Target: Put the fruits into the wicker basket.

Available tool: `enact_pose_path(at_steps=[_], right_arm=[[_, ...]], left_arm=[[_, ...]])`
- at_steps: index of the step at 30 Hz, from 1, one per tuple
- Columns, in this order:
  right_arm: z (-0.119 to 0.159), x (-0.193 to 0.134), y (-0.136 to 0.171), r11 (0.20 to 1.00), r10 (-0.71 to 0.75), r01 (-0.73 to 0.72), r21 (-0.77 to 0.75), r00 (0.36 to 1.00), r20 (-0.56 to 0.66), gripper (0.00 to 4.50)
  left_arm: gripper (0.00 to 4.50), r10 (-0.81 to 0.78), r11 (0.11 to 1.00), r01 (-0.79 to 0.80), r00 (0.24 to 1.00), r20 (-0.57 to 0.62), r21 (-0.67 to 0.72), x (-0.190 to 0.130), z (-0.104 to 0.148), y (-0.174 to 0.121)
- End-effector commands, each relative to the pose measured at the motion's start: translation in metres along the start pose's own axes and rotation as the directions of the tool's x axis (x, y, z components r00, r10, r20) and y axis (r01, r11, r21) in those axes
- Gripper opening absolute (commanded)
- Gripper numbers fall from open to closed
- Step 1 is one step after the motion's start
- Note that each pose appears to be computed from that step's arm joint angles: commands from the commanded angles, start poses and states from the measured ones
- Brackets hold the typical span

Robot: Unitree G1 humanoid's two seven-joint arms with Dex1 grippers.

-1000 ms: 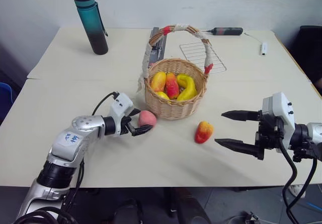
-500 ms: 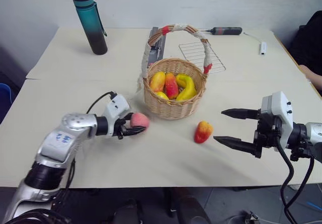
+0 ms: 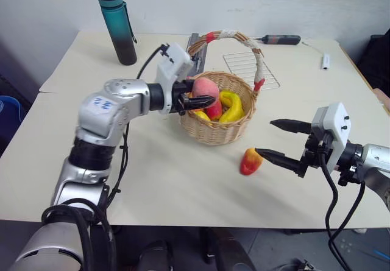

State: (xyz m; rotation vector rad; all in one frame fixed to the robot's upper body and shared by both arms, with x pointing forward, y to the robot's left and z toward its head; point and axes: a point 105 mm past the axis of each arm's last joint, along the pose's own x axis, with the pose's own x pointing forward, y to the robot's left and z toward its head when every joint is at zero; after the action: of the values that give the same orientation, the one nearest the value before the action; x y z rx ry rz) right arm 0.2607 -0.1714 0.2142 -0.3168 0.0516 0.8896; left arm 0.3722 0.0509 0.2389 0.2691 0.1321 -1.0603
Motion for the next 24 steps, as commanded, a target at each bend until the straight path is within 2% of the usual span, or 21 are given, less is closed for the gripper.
enact_pose_path(at_steps=[1,4,5,8,11,14,19,24], right_arm=[[0.003,-0.002,0.0,1.0,-0.026,0.026,-0.016,0.999,0.023,4.5],[-0.001,-0.006,0.0,0.999,-0.04,0.04,-0.007,0.999,0.007,4.5],[-0.004,-0.008,-0.001,0.999,-0.049,0.049,-0.004,0.999,-0.006,4.5],[-0.012,-0.021,-0.004,0.997,-0.071,0.071,0.023,0.997,-0.032,4.5],[-0.019,-0.043,0.0,0.998,-0.051,0.054,0.042,0.996,-0.067,4.5],[-0.029,-0.073,-0.001,0.995,-0.064,0.074,0.072,0.989,-0.13,4.5],[-0.042,-0.117,0.001,0.98,-0.08,0.118,0.157,0.97,-0.229,4.5],[-0.048,-0.121,0.008,0.972,-0.053,0.105,0.209,0.97,-0.238,4.5]], left_arm=[[3.42,0.009,0.999,-0.01,1.0,0.03,0.05,0.001,0.012,0.01],[4.34,-0.007,0.999,0.005,0.998,0.067,0.033,-0.003,0.02,0.013],[4.45,-0.018,0.999,0.015,0.996,0.082,0.036,-0.006,0.022,0.012],[4.45,-0.076,0.996,0.069,0.989,0.126,0.059,-0.022,0.028,0.004],[4.45,-0.227,0.968,0.208,0.964,0.135,0.142,-0.059,0.028,-0.015],[4.45,-0.346,0.923,0.328,0.936,0.062,0.199,-0.099,0.016,-0.031],[4.45,-0.394,0.891,0.405,0.914,-0.097,0.203,-0.144,-0.01,-0.042],[4.45,-0.397,0.892,0.416,0.908,-0.135,0.178,-0.161,-0.018,-0.048]])
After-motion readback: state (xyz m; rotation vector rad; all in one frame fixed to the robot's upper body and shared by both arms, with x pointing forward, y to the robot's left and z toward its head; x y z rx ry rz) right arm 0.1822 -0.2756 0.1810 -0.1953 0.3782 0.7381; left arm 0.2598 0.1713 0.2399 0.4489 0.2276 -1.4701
